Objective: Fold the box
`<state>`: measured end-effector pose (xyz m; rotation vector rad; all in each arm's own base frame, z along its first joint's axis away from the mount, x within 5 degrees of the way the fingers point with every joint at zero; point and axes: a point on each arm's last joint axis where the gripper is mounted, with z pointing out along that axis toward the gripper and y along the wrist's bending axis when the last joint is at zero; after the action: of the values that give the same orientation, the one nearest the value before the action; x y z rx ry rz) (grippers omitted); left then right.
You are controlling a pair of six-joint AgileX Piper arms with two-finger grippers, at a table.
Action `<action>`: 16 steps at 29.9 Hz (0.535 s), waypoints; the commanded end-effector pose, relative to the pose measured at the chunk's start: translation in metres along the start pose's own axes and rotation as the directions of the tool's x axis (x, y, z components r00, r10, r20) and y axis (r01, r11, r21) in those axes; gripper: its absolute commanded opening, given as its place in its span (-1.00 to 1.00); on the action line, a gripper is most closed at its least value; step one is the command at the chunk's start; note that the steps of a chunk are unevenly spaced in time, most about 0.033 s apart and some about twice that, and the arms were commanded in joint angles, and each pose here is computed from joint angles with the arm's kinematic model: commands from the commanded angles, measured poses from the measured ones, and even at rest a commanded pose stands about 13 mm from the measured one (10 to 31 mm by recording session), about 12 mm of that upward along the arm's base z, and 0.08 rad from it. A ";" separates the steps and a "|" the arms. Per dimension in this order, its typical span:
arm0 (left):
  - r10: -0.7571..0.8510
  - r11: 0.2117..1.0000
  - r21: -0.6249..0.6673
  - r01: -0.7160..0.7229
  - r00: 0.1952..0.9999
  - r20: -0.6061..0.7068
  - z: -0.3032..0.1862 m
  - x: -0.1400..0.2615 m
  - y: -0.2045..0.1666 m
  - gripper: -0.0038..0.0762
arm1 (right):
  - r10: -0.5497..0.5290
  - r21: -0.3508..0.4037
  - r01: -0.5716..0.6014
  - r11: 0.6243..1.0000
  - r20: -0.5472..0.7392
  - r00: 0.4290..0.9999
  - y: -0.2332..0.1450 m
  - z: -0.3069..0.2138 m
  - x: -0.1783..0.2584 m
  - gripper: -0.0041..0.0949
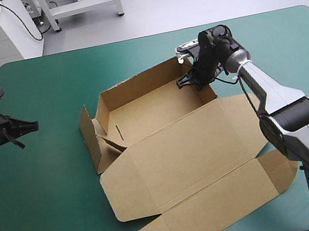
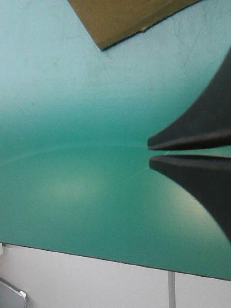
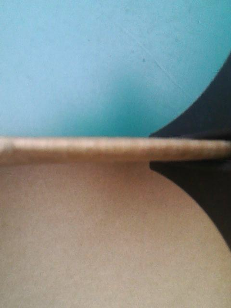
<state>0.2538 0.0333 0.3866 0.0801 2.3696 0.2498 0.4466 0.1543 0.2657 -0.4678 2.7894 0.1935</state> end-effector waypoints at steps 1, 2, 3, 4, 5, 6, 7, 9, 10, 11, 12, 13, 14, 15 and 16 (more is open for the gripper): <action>-0.011 1.000 -0.016 0.012 0.998 0.058 -0.004 -0.009 0.003 -0.87 | 0.028 -0.006 -0.028 1.000 0.161 0.987 0.003 -0.067 -0.003 -0.96; -0.016 1.000 -0.008 0.016 0.999 0.050 0.000 -0.009 0.002 -0.87 | 0.032 -0.009 -0.031 0.999 0.176 0.984 0.002 -0.073 -0.003 -0.96; -0.029 1.000 0.009 0.029 0.999 0.041 0.005 -0.010 0.000 -0.87 | 0.035 -0.008 -0.034 0.999 0.193 0.981 0.000 -0.082 -0.002 -0.96; -0.047 0.998 0.032 0.045 0.998 0.035 0.011 -0.011 -0.002 -0.87 | 0.043 -0.008 -0.042 0.999 0.213 0.976 -0.003 -0.092 -0.001 -0.96; -0.062 0.997 0.053 0.061 0.998 0.028 0.016 -0.011 -0.004 -0.87 | 0.055 -0.016 -0.053 0.998 0.227 0.972 -0.005 -0.100 0.001 -0.96; -0.083 0.994 0.079 0.080 0.996 0.026 0.021 -0.013 -0.006 -0.87 | 0.064 -0.023 -0.061 0.998 0.246 0.967 -0.009 -0.111 0.003 -0.96; -0.104 0.990 0.103 0.101 0.994 0.024 0.027 -0.014 -0.009 -0.87 | 0.078 -0.038 -0.071 0.997 0.263 0.962 -0.011 -0.121 0.005 -0.96; -0.157 0.978 0.145 0.152 0.987 0.025 0.036 -0.017 -0.011 -0.87 | 0.103 -0.055 -0.091 0.994 0.300 0.948 -0.018 -0.142 0.010 -0.96; -0.199 0.966 0.175 0.191 0.980 0.026 0.039 -0.018 -0.012 -0.87 | 0.116 -0.066 -0.100 0.993 0.315 0.942 -0.021 -0.152 0.014 -0.96; -0.246 0.950 0.204 0.236 0.969 0.026 0.042 -0.019 -0.012 -0.87 | 0.118 -0.069 -0.100 0.993 0.335 0.935 -0.024 -0.163 0.017 -0.96; -0.291 0.932 0.231 0.278 0.956 0.025 0.045 -0.020 -0.010 -0.87 | 0.129 -0.072 -0.110 0.991 0.350 0.928 -0.028 -0.171 0.020 -0.96; -0.326 0.917 0.253 0.309 0.945 0.025 0.046 -0.021 -0.009 -0.87 | 0.136 -0.073 -0.117 0.990 0.372 0.918 -0.030 -0.182 0.024 -0.96; -0.356 0.898 0.285 0.336 0.934 0.018 0.049 -0.022 -0.007 -0.87 | 0.138 -0.079 -0.116 0.990 0.393 0.909 -0.033 -0.192 0.028 -0.96; -0.384 0.877 0.319 0.359 0.923 0.015 0.051 -0.023 -0.006 -0.87 | 0.138 -0.089 -0.112 0.990 0.411 0.901 -0.034 -0.201 0.031 -0.96; -0.409 0.858 0.348 0.379 0.912 0.016 0.051 -0.024 -0.005 -0.87 | 0.144 -0.104 -0.110 0.988 0.429 0.892 -0.035 -0.210 0.035 -0.96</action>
<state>0.3047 0.0321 0.3438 -0.1624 2.4094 -0.2116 0.4024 0.0848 0.3950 -0.2321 2.5306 0.2986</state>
